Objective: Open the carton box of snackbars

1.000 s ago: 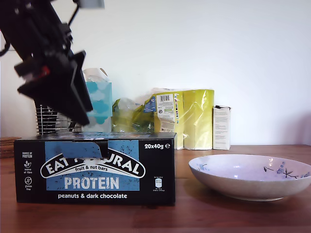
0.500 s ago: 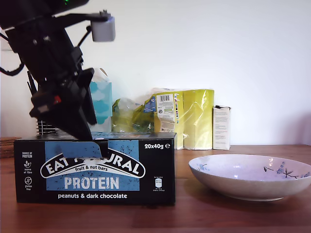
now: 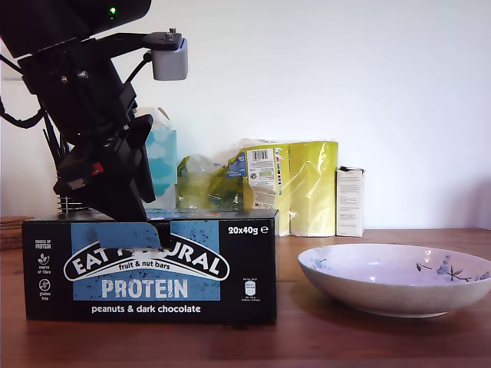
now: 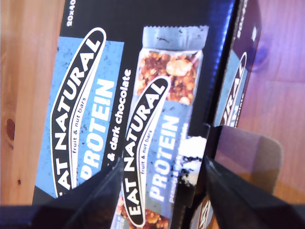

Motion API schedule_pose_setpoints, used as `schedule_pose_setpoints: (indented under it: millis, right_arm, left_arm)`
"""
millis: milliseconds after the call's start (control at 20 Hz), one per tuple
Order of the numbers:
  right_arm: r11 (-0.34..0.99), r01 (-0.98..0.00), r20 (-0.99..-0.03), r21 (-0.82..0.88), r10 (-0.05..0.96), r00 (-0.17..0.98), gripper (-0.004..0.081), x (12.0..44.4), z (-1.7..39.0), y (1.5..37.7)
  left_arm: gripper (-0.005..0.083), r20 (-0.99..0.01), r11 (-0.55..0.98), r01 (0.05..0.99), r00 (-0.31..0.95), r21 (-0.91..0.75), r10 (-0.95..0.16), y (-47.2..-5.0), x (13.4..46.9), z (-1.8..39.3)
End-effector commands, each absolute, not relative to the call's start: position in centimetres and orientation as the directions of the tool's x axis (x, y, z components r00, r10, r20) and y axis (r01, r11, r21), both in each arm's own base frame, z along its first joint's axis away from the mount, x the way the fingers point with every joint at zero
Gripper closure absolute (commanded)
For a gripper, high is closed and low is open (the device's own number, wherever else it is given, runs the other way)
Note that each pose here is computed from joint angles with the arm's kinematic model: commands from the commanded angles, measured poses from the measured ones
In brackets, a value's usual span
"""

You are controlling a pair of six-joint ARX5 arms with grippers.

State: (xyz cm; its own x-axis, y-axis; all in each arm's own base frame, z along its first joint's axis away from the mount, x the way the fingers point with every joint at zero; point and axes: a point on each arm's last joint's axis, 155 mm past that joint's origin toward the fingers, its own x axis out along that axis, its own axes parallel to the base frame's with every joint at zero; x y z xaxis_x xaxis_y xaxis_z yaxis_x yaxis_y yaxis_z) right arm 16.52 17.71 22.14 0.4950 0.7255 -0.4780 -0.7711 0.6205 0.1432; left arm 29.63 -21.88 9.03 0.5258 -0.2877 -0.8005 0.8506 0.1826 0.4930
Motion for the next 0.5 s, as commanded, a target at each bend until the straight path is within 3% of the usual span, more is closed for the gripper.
schedule_pose_setpoints:
  millis: [0, 450]
  right_arm:
    - [0.616, -0.775, -0.482, 0.141, 0.726, 0.490, 0.0783, 16.6, 21.8, 17.9]
    - [0.616, -0.775, -0.482, 0.142, 0.727, 0.489, 0.0783, 16.6, 21.8, 17.9]
  left_arm:
    - [0.0291, -0.805, 0.177, 0.853, 0.522, 0.491, -0.283, -21.8, 29.4, 8.3]
    - [0.0294, -0.825, 0.158, 0.866, 0.499, 0.474, -0.266, -22.1, 29.3, 6.8]
